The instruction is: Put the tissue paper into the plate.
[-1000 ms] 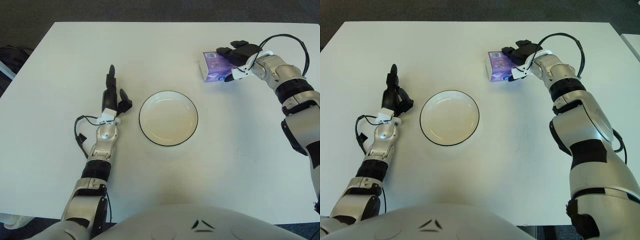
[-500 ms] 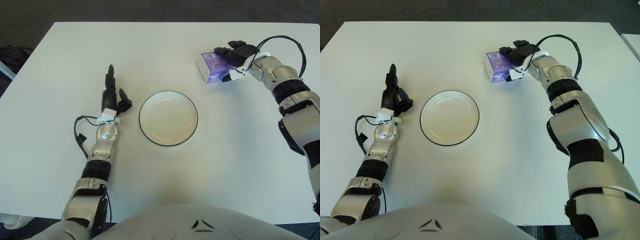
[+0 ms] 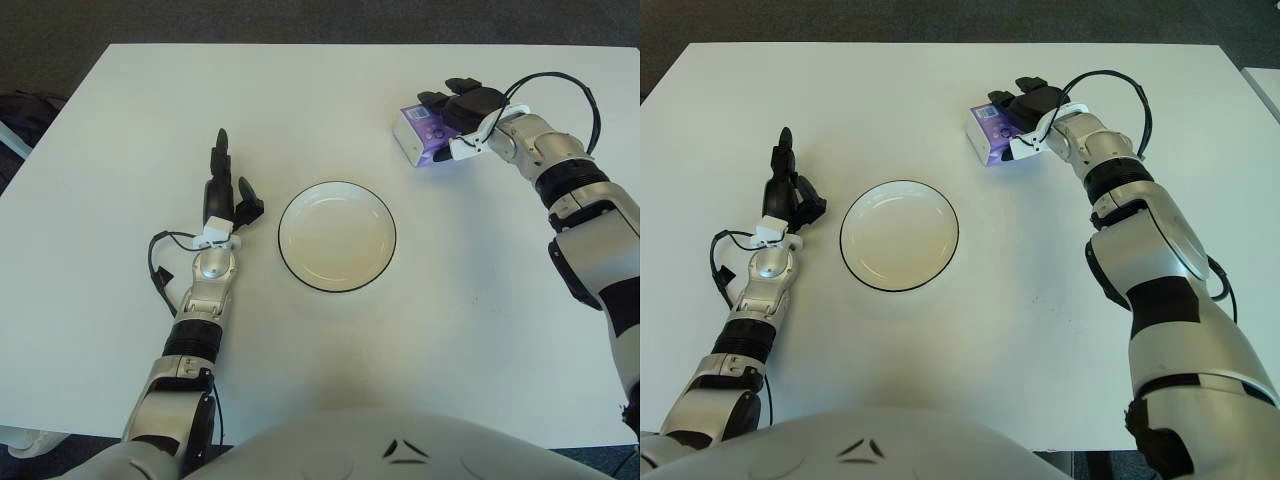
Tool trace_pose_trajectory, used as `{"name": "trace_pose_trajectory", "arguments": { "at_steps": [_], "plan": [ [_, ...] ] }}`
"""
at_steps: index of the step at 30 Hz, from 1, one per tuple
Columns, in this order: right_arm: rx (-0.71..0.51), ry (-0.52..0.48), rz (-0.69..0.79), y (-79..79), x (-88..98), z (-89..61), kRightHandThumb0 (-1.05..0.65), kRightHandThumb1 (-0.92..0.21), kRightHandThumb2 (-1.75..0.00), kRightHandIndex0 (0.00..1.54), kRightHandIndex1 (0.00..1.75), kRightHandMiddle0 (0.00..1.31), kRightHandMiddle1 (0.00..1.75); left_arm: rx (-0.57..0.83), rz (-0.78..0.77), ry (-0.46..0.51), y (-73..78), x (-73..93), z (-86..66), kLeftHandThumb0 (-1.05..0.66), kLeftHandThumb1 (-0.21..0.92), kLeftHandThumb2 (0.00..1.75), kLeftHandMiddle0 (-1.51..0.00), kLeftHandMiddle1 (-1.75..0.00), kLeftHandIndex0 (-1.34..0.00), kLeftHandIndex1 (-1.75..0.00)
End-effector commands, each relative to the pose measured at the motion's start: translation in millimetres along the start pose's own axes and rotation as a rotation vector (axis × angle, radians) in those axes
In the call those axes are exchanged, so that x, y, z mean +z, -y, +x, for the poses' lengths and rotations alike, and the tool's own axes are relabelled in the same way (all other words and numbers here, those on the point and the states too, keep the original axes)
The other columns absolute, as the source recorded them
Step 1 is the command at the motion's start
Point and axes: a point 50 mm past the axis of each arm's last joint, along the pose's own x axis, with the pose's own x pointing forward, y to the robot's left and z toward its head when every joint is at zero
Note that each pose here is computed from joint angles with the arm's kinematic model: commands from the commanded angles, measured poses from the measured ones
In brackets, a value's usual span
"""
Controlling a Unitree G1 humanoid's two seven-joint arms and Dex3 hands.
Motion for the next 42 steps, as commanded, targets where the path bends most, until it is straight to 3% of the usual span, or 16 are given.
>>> {"name": "trace_pose_trajectory", "arguments": {
  "at_steps": [1,42],
  "plan": [
    [-0.064,0.002,0.003,14.7,0.5,3.3,-1.05,-0.92,-0.38,0.00,0.00,0.00,0.00,-0.048,-0.001,-0.277,18.3,-53.3,-62.2,-0.96,0.92,1.19,-0.03,0.00,0.00,0.00],
    [-0.007,0.020,-0.029,2.4,4.6,4.0,-1.05,-0.92,-0.37,0.00,0.00,0.00,0.00,-0.038,-0.009,-0.277,16.3,-53.6,-69.6,-0.96,0.92,1.19,-0.01,0.00,0.00,0.00]
  ]
}}
